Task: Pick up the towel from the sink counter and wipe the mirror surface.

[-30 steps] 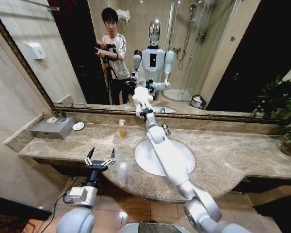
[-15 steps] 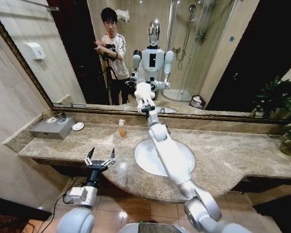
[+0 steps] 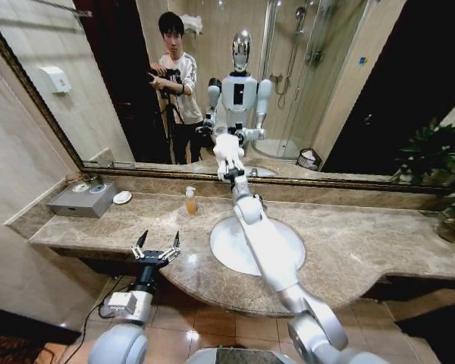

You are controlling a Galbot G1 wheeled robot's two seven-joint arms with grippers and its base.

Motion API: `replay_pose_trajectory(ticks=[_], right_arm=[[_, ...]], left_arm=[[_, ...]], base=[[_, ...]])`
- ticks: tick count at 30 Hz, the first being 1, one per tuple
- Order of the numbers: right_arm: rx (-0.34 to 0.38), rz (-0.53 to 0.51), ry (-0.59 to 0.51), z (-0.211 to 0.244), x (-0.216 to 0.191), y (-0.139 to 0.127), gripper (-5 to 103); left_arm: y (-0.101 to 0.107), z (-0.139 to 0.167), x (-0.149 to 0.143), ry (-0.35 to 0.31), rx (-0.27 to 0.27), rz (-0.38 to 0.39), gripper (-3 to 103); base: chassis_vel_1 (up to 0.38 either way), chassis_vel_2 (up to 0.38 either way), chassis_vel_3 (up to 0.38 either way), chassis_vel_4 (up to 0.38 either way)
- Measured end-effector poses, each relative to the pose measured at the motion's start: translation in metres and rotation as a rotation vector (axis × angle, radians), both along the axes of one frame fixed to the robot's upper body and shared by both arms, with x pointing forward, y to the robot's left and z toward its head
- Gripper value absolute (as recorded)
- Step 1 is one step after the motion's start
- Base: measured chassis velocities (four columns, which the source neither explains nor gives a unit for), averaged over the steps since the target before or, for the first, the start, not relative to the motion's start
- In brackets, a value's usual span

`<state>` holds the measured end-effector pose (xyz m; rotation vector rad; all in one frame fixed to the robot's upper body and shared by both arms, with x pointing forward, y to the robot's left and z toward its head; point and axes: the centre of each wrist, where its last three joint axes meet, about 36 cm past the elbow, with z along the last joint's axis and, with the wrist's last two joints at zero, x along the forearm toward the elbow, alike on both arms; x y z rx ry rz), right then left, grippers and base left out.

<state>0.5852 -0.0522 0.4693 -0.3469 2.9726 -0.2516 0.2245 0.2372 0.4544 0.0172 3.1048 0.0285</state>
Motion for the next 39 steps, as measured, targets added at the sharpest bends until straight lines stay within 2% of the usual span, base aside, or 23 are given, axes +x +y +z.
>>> replay_pose_trajectory(ticks=[5,8,13,16,20,21,23,28,32,35,36,39], right_arm=[[0.007,0.002,-0.041,0.023,0.005,0.001,13],[0.024,0.012,-0.13,0.067,-0.001,0.005,13],[0.024,0.018,-0.185,0.098,-0.006,0.009,13],[0.008,0.014,-0.184,0.095,-0.004,0.01,13],[-0.03,0.009,-0.134,0.064,0.001,0.009,13],[-0.043,0.003,-0.096,0.04,0.002,0.007,13],[-0.053,0.0,-0.067,0.021,0.001,0.005,13],[-0.066,0.004,-0.025,-0.004,-0.002,0.004,13],[-0.073,0.001,-0.047,0.004,0.003,0.004,13],[-0.058,-0.009,-0.131,0.047,0.007,0.004,13],[-0.058,-0.009,-0.131,0.047,0.007,0.004,13],[-0.035,-0.012,-0.184,0.083,0.003,0.005,13]], left_arm=[[0.0,0.0,0.0,0.0,0.0,0.0,100],[0.0,0.0,0.0,0.0,0.0,0.0,100],[0.0,0.0,0.0,0.0,0.0,0.0,100],[0.0,0.0,0.0,0.0,0.0,0.0,100],[0.0,0.0,0.0,0.0,0.0,0.0,100],[0.0,0.0,0.0,0.0,0.0,0.0,100],[0.0,0.0,0.0,0.0,0.0,0.0,100],[0.0,0.0,0.0,0.0,0.0,0.0,100],[0.0,0.0,0.0,0.0,0.0,0.0,100],[0.0,0.0,0.0,0.0,0.0,0.0,100],[0.0,0.0,0.0,0.0,0.0,0.0,100],[0.0,0.0,0.0,0.0,0.0,0.0,100]], base=[[0.0,0.0,0.0,0.0],[0.0,0.0,0.0,0.0],[0.0,0.0,0.0,0.0],[0.0,0.0,0.0,0.0],[0.0,0.0,0.0,0.0],[0.0,0.0,0.0,0.0],[0.0,0.0,0.0,0.0],[0.0,0.0,0.0,0.0],[0.0,0.0,0.0,0.0],[0.0,0.0,0.0,0.0],[0.0,0.0,0.0,0.0],[0.0,0.0,0.0,0.0]])
